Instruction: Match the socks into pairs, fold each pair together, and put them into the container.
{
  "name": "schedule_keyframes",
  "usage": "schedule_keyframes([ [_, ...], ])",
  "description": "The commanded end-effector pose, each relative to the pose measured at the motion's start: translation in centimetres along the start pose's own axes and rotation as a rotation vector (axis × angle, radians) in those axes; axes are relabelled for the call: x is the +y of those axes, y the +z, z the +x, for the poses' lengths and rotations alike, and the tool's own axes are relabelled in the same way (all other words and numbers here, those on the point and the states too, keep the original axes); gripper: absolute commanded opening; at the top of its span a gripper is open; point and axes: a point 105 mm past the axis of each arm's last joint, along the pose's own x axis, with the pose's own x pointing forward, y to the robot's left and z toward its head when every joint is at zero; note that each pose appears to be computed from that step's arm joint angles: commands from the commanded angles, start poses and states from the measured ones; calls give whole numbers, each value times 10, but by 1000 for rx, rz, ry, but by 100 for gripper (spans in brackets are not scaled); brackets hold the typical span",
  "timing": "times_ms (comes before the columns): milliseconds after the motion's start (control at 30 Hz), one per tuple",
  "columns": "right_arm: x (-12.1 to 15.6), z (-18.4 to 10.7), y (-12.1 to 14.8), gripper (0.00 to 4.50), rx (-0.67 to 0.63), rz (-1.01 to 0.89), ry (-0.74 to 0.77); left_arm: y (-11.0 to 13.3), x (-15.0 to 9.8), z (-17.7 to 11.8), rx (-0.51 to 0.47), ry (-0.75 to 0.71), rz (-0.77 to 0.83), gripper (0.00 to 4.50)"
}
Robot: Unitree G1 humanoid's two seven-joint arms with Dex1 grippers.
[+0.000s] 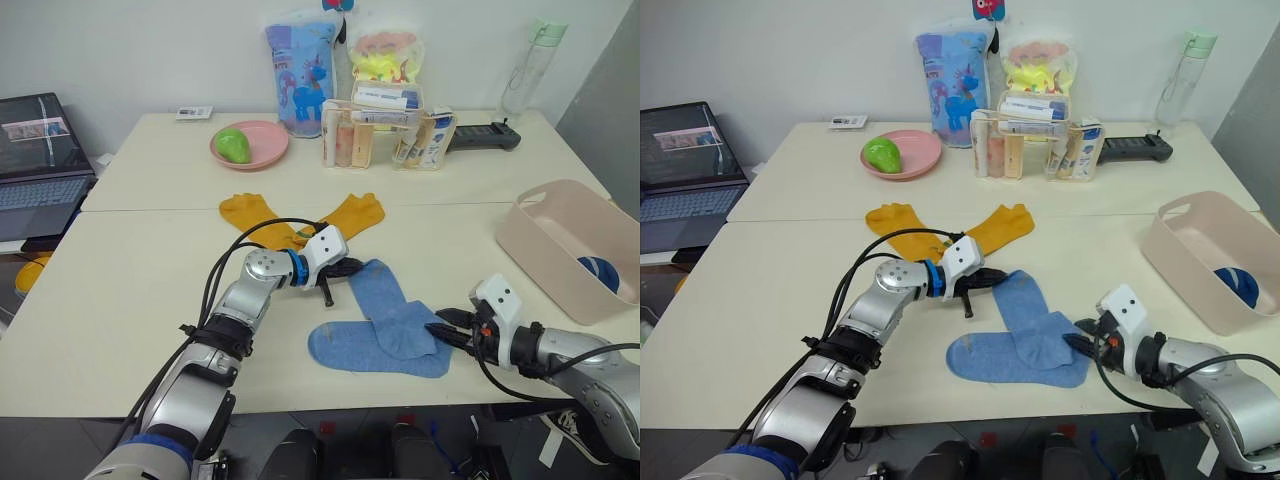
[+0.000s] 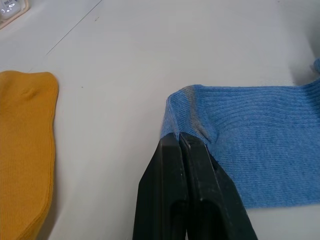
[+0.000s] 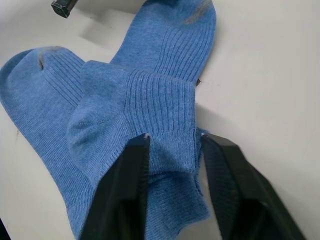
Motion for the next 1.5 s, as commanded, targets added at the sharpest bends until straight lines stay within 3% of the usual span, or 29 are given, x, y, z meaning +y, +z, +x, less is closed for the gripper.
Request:
schedule_keyframes([
  [33, -3, -3, 9, 27, -39, -29, 1, 11, 4, -5, -31, 21, 31, 0],
  [67, -4, -3, 8, 4, -38, -28, -2, 11, 4, -5, -31, 21, 31, 0],
  [367, -16, -8, 14, 4, -55, -49, -43, 13, -1, -14, -56, 26, -4, 0],
  [567, -49, -2, 43, 4, -31, -291, -158, 7, -21, -55, -60, 60, -86, 0],
  [733, -60, 18, 52, 4, 27, -427, -186, 9, -36, -64, -95, 150, -199, 0],
  [933, -63, 39, 57, 4, 29, -447, -180, 0, -31, -64, -78, 283, -232, 0],
  [1100, -68, 44, 58, 4, 5, -480, -191, -16, -30, -69, 7, 283, -208, 0],
  [1167, -68, 42, 56, 46, -12, -449, -177, -16, -31, -72, -2, 277, -229, 0],
  [1267, -77, 30, 67, 131, -90, -369, -248, -10, -28, -76, -45, 290, -277, 56],
  [1367, -86, 8, 65, 237, -137, -266, -327, 0, -14, -84, -117, 328, -349, 152],
  [1467, -82, -3, 53, 340, -164, -126, -305, 11, -9, -86, -170, 297, -403, 248],
  [1500, -79, -6, 50, 341, -167, -88, -287, 12, -10, -83, -159, 275, -393, 279],
])
